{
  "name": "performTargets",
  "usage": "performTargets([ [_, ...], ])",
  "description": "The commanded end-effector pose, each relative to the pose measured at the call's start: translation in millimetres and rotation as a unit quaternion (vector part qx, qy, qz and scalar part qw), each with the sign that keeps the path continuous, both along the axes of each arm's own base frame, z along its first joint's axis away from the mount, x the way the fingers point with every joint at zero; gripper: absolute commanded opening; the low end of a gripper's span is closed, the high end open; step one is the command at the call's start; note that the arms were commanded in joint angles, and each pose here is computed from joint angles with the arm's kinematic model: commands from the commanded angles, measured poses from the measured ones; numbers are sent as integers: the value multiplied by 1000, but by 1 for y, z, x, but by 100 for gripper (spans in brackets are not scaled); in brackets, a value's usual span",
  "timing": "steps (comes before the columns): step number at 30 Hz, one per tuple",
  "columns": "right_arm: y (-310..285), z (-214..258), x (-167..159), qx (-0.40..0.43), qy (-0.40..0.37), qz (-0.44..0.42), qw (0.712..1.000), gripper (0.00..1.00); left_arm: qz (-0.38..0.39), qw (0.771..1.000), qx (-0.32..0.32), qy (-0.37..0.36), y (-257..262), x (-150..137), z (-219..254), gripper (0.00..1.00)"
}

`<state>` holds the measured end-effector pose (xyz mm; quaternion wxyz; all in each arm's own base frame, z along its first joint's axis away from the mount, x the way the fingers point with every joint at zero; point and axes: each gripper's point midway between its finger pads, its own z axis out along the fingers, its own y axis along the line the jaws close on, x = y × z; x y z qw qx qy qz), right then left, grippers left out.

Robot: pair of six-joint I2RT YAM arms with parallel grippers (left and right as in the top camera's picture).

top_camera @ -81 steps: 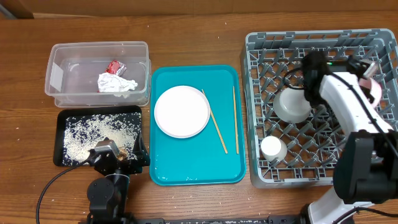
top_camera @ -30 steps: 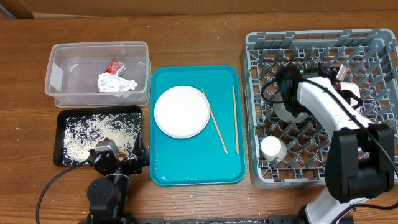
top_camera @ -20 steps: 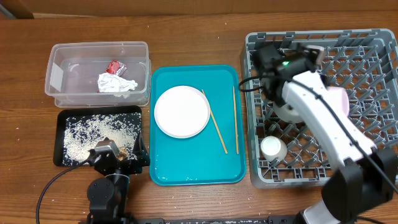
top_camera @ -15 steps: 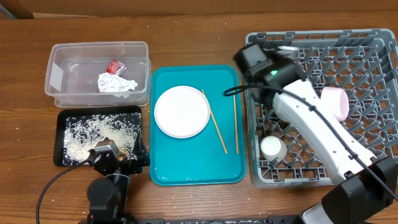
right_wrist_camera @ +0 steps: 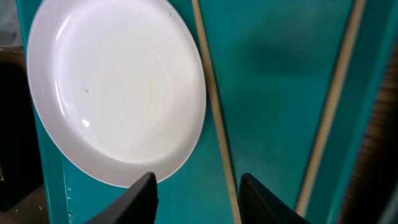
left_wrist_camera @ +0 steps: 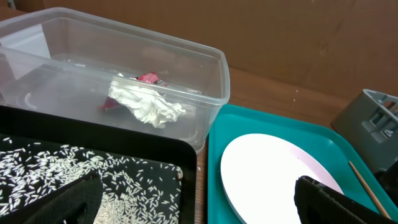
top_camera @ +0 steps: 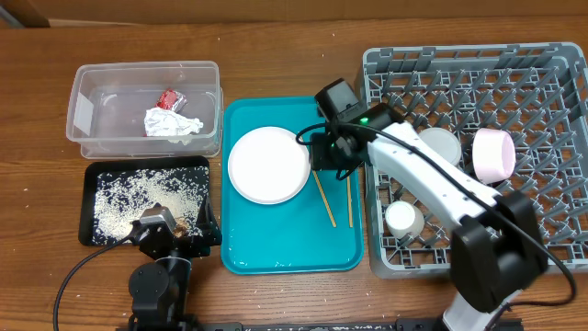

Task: Sort waste into correct bins and load items into the dishwasher
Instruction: 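Reach the right gripper to the wooden chopsticks and grasp them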

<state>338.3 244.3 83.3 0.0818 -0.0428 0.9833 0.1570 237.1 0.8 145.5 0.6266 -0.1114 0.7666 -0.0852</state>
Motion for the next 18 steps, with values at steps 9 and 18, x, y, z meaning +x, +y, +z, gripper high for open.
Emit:
performTargets([
  [9, -19, -33, -8, -71, 14, 80, 994, 35, 9, 1000, -4, -6, 4, 0, 1, 100],
  [18, -22, -77, -51, -106, 82, 207, 969, 43, 9, 1000, -4, -6, 4, 0, 2, 100],
])
